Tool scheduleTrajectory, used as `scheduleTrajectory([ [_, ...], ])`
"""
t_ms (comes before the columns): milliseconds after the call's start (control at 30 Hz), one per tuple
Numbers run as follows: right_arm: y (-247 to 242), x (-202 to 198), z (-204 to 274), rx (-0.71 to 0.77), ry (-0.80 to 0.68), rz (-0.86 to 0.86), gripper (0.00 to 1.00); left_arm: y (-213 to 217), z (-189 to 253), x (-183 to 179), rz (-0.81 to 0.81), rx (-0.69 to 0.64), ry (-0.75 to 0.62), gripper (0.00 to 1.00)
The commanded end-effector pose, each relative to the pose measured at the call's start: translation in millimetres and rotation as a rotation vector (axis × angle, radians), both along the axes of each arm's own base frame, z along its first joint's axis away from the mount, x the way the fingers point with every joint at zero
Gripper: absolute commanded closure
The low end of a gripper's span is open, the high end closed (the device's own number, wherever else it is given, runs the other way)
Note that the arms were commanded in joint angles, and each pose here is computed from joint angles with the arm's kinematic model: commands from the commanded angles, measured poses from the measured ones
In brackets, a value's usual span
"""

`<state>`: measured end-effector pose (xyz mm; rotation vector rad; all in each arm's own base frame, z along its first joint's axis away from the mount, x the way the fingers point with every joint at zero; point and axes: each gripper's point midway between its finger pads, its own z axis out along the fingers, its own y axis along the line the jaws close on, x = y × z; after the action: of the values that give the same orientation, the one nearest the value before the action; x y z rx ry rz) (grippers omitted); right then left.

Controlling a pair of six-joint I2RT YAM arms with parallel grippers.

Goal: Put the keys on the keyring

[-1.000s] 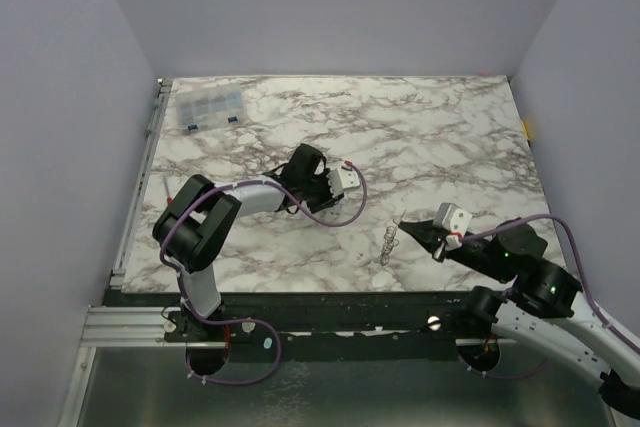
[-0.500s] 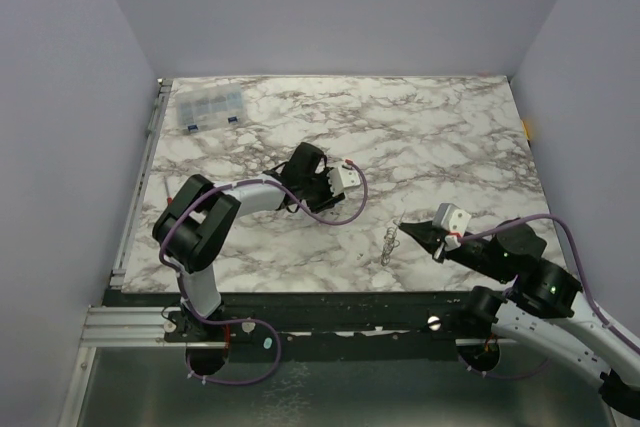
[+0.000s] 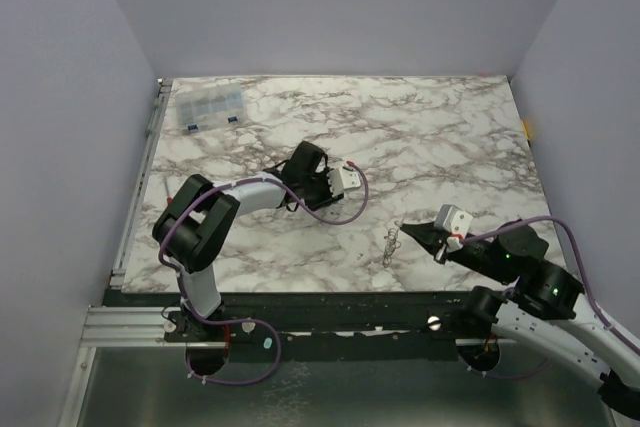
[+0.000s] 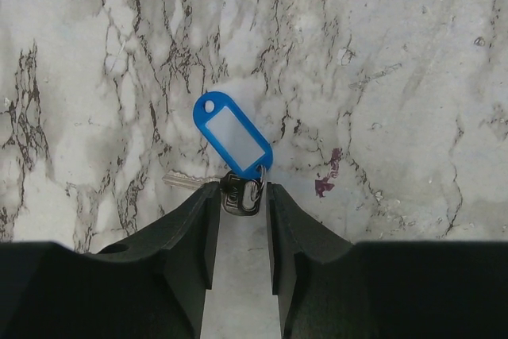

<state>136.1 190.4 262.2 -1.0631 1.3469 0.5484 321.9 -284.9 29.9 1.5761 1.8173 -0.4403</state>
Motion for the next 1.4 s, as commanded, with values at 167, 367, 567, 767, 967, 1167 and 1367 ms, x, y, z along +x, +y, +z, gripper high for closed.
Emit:
scheduleTrajectory([
  [167,-3,1,-3,-0.006,-0.009,-0.013,0.99,-6,0,4,-0.029,0.011,-0.009,0.7],
  [367,-4,1,-4,-0.008,-0.013,-0.014,0.99,-7,-3,0,-0.049,0.008,0.006,0.85],
  [567,-4,1,-4,-0.008,-0.016,-0.014,1.0,-11,5,-2,-0.072,-0.015,0.003,1.0],
  [767,-2,0,0,-0.001,-0.02,-0.002,0.99,-16,32,-7,-0.093,-0.074,-0.022,1.0],
  [967,6,-4,0,-0.006,-0.027,0.047,0.99,-21,63,-18,-0.094,-0.157,-0.019,1.0],
  [1167,17,-7,-1,-0.028,-0.03,0.104,0.99,-18,92,-32,-0.081,-0.216,-0.038,1.0],
  [1367,28,-7,-4,-0.037,-0.031,0.147,1.0,-16,111,-49,-0.047,-0.284,-0.035,1.0],
])
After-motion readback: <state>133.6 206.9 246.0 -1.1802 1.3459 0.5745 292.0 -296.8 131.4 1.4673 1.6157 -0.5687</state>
